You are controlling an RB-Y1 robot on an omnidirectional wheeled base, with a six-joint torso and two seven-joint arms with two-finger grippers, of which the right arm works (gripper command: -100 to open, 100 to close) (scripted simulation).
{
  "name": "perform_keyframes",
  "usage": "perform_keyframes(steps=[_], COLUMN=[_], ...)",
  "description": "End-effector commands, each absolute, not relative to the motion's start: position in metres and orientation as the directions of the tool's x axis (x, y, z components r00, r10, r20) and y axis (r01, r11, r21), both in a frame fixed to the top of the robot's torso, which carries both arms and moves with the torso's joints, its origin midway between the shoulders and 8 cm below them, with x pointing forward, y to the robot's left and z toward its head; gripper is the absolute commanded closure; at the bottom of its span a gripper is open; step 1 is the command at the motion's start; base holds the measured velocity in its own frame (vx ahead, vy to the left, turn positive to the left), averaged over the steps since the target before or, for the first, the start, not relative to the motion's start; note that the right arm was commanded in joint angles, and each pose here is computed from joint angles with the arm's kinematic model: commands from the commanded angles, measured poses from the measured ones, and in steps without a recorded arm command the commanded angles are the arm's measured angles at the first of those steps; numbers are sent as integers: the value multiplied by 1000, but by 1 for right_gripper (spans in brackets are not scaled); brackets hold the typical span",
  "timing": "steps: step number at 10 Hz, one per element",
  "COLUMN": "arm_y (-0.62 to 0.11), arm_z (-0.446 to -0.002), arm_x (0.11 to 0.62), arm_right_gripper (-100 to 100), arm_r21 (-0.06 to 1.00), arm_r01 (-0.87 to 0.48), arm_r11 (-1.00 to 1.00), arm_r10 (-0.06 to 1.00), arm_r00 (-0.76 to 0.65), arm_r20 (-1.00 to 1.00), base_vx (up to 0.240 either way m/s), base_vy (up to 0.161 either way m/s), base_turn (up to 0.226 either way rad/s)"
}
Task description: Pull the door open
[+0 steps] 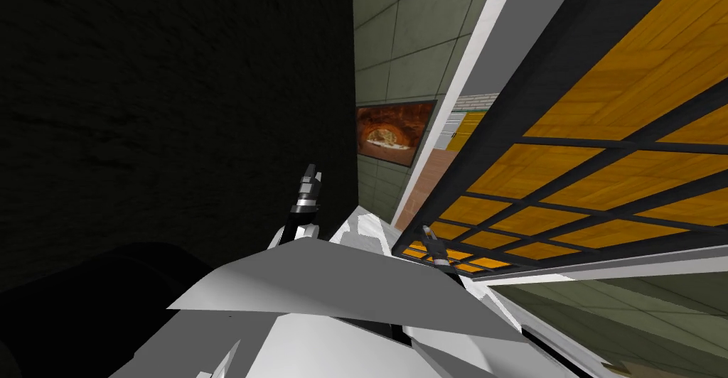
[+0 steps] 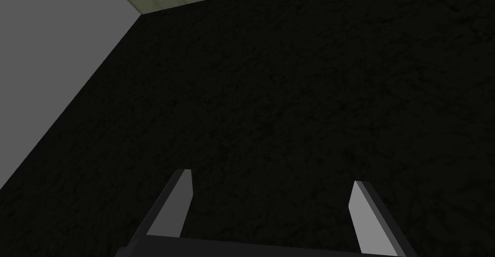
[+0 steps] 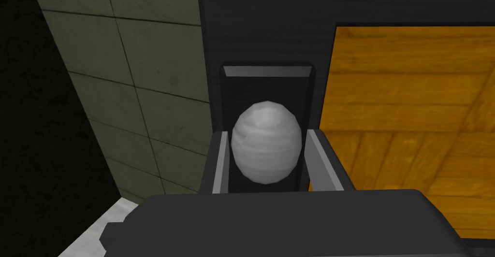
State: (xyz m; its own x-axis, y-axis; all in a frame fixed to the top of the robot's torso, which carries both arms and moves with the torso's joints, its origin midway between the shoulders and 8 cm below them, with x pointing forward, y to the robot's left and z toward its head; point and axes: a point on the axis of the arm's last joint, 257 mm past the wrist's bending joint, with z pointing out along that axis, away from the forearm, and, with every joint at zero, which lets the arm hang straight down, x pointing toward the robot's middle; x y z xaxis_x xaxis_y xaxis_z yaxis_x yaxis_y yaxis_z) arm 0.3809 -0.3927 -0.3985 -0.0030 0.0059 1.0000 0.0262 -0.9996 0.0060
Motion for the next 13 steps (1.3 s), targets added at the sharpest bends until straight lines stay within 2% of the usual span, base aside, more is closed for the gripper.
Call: perform_keyframes(steps=[1, 7, 12, 13], arm_y=[-390, -390, -393, -396], arm_z=[-400, -398, -400, -399], arm_x=[370, 352, 330, 327], arm_right_gripper=[100, 100, 100, -100], arm_r21=[3, 4, 2, 1], arm_r01=[54, 102, 128, 117], arm_r11=[-999, -995, -992, -993], arm_r10=[3, 3, 1, 1], arm_r00=[-1, -4, -1, -1], arm_r20=[1000, 1000, 1000, 1000], base_vx=[-231, -162, -188, -156], base_vy=[-80, -49, -79, 10], base_turn=[114, 72, 157, -79])
